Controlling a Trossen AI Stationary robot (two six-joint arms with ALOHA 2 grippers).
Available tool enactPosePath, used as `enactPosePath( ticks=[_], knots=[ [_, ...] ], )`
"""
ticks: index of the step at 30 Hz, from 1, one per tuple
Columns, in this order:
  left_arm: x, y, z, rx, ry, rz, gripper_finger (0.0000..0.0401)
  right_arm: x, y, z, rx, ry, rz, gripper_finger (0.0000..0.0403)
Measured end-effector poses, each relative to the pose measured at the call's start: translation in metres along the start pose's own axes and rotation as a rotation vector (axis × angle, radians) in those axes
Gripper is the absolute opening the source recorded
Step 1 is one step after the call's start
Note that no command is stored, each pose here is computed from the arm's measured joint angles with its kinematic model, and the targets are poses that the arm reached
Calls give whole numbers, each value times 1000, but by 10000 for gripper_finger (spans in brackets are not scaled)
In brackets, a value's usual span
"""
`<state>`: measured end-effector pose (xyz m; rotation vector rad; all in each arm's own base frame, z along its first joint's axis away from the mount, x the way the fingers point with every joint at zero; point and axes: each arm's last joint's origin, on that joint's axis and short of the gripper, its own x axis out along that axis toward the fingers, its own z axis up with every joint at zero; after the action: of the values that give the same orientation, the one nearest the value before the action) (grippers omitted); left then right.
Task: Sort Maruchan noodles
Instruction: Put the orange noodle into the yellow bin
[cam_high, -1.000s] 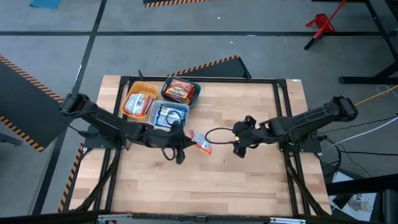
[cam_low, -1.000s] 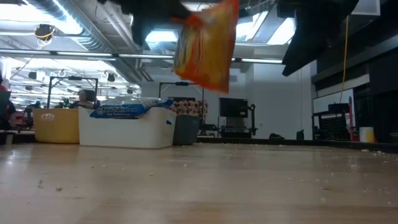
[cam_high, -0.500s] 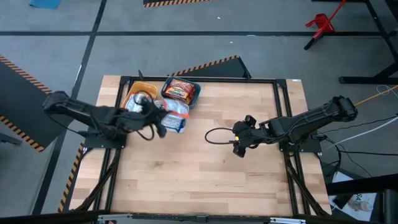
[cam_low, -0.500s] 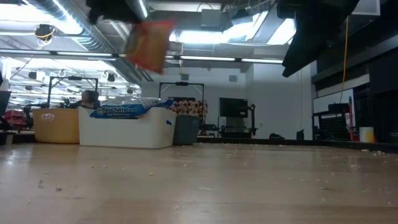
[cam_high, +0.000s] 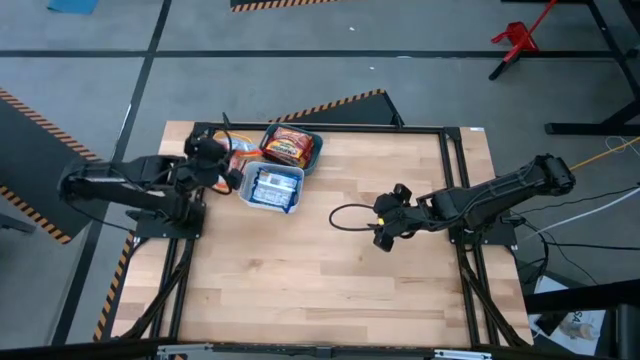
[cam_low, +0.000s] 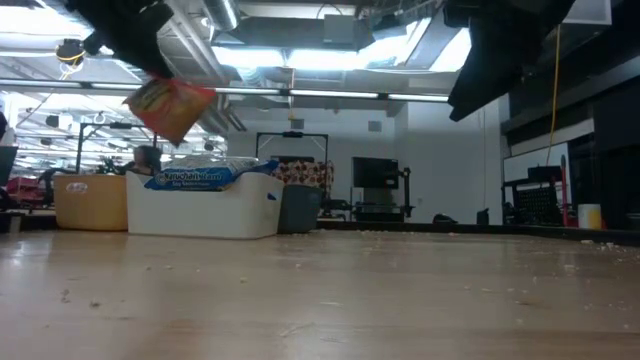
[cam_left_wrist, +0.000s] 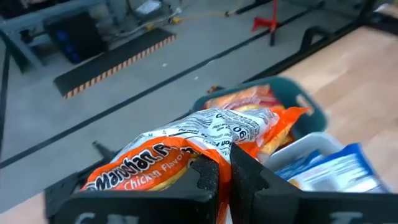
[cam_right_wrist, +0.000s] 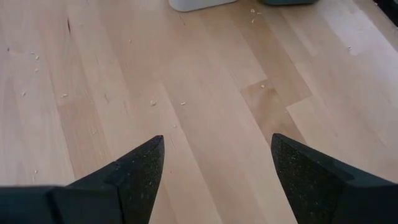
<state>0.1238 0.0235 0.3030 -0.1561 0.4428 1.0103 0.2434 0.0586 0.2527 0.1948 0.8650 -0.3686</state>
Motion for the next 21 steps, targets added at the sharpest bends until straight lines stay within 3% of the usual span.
enactPosePath(
  ticks=[8, 21],
  knots=[
    [3, 22, -3, 45, 87, 48, 4, 0, 0, 0, -3, -1, -1, 282],
    [-11, 46, 2, 48, 10, -88, 4, 0, 0, 0, -4, -10, -15, 282]
  ],
)
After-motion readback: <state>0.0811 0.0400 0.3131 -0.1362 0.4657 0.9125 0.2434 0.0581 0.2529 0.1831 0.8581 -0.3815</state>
